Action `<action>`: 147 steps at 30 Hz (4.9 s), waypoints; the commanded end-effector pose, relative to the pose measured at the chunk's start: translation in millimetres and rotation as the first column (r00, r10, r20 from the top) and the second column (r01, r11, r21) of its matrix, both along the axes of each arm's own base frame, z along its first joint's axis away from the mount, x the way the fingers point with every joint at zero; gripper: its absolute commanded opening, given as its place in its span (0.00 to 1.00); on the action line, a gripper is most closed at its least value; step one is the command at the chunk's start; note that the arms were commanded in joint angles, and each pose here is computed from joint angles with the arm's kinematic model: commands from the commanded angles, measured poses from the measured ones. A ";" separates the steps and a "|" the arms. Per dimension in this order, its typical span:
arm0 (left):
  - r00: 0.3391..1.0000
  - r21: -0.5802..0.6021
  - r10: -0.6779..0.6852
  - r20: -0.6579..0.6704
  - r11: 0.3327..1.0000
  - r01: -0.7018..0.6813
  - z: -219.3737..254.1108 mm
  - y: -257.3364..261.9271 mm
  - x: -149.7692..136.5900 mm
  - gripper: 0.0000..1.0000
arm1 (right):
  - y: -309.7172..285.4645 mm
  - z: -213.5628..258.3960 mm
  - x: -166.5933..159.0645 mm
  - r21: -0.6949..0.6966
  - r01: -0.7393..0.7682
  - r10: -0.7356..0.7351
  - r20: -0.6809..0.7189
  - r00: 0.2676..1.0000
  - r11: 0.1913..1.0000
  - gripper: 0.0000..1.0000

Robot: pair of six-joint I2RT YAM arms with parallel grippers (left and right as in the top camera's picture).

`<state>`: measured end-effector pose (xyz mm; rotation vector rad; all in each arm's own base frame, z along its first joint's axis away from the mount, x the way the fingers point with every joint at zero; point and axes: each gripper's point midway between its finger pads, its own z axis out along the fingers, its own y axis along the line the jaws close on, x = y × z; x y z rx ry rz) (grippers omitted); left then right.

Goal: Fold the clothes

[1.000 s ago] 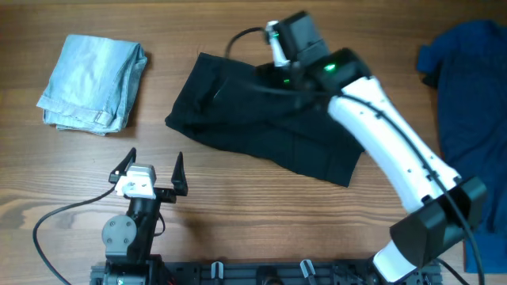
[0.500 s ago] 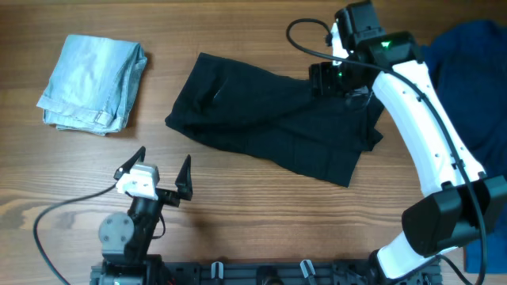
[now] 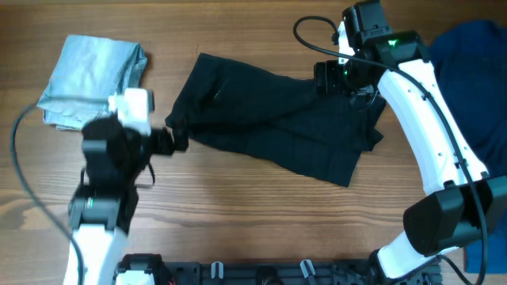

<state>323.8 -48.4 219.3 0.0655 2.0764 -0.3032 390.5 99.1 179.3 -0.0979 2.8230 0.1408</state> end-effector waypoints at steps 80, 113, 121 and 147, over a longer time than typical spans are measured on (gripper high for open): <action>0.752 -0.402 0.179 -0.635 0.754 -0.519 -145.2 -37.5 39.0 0.97 | -78.5 -121.0 88.5 0.036 -0.357 0.350 0.124 0.928 0.933 0.81; 0.756 -0.406 0.178 -0.630 0.754 -0.516 -144.2 -37.6 40.2 0.92 | -78.3 -143.4 78.3 0.096 -0.313 0.304 0.095 0.948 0.945 0.85; 0.756 -0.406 0.178 -0.630 0.754 -0.516 -144.1 -37.6 40.4 0.90 | -75.8 -142.6 76.4 0.136 -0.281 0.271 0.087 0.959 0.950 0.36; 0.965 -0.656 0.045 -0.257 0.725 -0.208 -43.5 -61.6 89.9 0.04 | -56.5 31.8 50.4 0.238 -0.205 0.115 0.344 0.932 0.949 0.04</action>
